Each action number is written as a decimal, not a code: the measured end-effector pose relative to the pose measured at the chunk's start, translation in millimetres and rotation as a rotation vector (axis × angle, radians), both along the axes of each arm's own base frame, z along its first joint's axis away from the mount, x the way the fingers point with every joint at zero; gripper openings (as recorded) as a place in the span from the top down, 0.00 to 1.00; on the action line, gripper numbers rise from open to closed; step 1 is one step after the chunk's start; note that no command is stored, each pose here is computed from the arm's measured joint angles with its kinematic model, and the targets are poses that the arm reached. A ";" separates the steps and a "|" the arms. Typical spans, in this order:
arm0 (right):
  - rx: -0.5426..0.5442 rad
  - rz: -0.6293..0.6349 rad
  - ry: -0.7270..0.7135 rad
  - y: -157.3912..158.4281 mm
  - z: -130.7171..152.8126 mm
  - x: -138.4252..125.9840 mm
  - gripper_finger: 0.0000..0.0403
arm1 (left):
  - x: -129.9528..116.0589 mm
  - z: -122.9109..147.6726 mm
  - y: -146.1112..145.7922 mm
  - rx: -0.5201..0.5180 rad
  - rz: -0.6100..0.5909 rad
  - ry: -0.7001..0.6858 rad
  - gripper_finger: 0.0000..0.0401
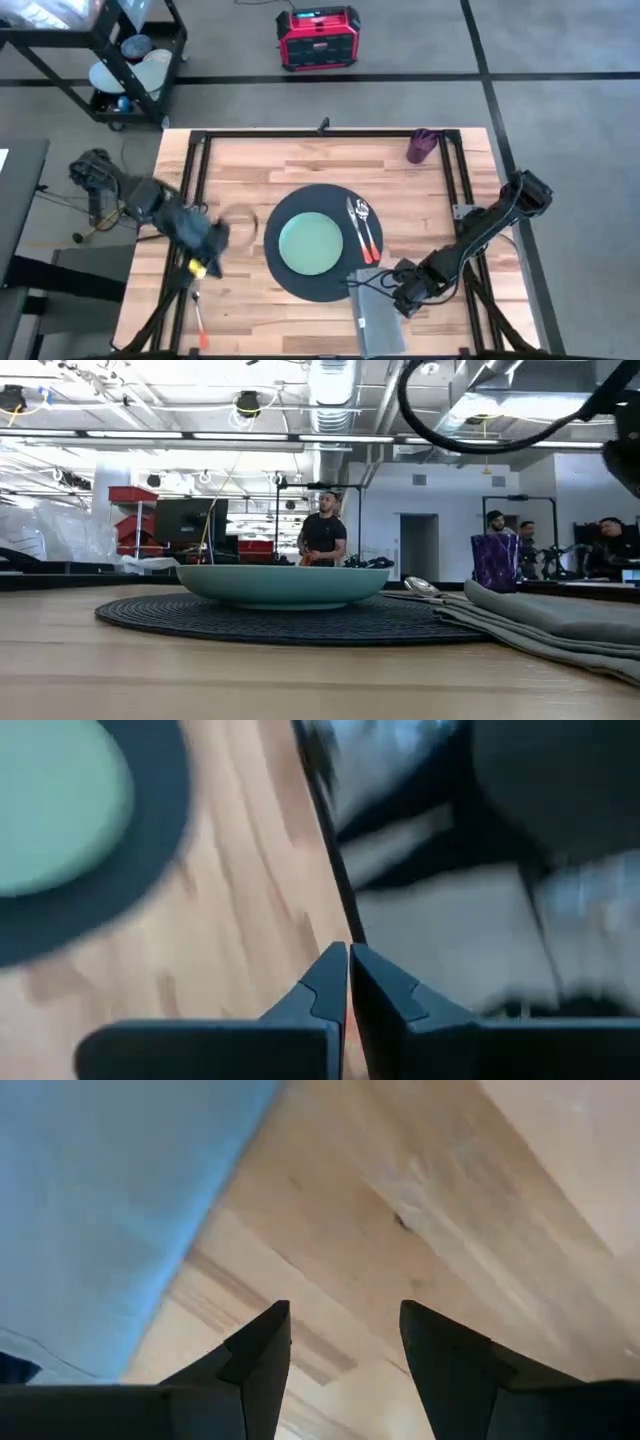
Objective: Set table place
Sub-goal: Put the orange fork on the gray table napkin
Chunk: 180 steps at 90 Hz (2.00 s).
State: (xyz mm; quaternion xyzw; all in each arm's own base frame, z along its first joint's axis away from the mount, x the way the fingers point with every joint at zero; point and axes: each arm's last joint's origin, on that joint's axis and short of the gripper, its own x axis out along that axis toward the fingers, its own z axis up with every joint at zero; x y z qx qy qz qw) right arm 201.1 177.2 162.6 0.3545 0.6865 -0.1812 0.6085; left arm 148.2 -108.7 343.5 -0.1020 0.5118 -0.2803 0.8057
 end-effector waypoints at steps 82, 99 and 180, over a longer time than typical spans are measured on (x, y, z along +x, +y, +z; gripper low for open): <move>0.132 0.070 0.087 3.6 1.5 -2.6 0.56 | -11.6 -114.3 -105.9 0.128 -0.056 -0.159 1.00; 0.186 0.083 0.123 5.7 2.7 -3.7 0.56 | -26.1 -136.4 -111.2 0.026 0.026 -0.119 1.00; 0.244 0.087 0.093 10.2 4.3 0.1 0.56 | -68.2 -185.6 -99.7 0.080 0.077 0.312 1.00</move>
